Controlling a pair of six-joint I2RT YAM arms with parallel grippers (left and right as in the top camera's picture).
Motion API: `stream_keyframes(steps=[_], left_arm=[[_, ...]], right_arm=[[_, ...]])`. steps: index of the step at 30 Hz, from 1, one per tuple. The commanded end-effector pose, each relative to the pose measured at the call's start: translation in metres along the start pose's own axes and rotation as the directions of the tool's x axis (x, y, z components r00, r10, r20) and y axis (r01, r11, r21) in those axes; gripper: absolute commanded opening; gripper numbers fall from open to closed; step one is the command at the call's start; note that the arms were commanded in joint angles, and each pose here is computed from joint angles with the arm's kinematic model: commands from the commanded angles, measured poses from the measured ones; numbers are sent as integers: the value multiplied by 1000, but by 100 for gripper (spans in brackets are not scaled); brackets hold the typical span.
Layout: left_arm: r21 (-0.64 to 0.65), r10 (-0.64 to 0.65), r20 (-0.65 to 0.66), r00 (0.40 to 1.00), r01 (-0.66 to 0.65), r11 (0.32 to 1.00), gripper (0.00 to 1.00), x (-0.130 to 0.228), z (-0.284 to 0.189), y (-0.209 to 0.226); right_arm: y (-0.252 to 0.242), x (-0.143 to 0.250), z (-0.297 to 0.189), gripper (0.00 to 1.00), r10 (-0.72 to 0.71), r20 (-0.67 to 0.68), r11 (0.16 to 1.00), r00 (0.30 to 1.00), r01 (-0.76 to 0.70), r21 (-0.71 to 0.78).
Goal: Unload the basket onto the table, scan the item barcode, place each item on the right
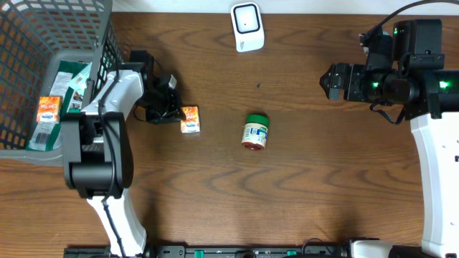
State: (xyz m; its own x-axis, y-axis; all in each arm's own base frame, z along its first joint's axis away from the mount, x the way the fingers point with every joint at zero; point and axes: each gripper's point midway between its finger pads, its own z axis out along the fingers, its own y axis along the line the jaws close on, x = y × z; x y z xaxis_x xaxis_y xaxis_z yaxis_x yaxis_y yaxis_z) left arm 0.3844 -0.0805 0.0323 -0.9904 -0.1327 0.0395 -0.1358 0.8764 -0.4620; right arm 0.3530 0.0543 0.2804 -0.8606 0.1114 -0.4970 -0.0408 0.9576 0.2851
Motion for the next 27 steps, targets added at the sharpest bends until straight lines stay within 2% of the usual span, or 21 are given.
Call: stream_keyframes(steps=[1, 5, 8, 12, 16, 19, 27], left_arm=[[-85, 20, 170, 985, -5, 996, 7, -12, -57, -13], [-310, 52, 322, 945, 54, 949, 7, -7, -109, -7], [-512, 120, 436, 892, 136, 848, 7, 4, -150, -5], [-659, 219, 516, 828, 221, 719, 7, 19, -176, -19], [-745, 304, 498, 812, 221, 630, 7, 31, -168, -37], [-787, 313, 498, 809, 269, 556, 7, 37, -157, -36], [-871, 273, 351, 895, 206, 446, 7, 30, -93, -12]], right_arm=[[3, -4, -3, 99, -19, 12, 1000, 1000, 19, -10], [3, -4, -3, 99, -19, 12, 1000, 1000, 19, -10], [3, -4, -3, 99, -19, 12, 1000, 1000, 19, -10], [3, -4, -3, 99, -19, 12, 1000, 1000, 19, -10], [3, -4, -3, 99, -19, 12, 1000, 1000, 19, -10], [3, -4, -3, 99, -19, 12, 1000, 1000, 19, -10], [3, -4, -3, 99, -19, 12, 1000, 1000, 19, -10]])
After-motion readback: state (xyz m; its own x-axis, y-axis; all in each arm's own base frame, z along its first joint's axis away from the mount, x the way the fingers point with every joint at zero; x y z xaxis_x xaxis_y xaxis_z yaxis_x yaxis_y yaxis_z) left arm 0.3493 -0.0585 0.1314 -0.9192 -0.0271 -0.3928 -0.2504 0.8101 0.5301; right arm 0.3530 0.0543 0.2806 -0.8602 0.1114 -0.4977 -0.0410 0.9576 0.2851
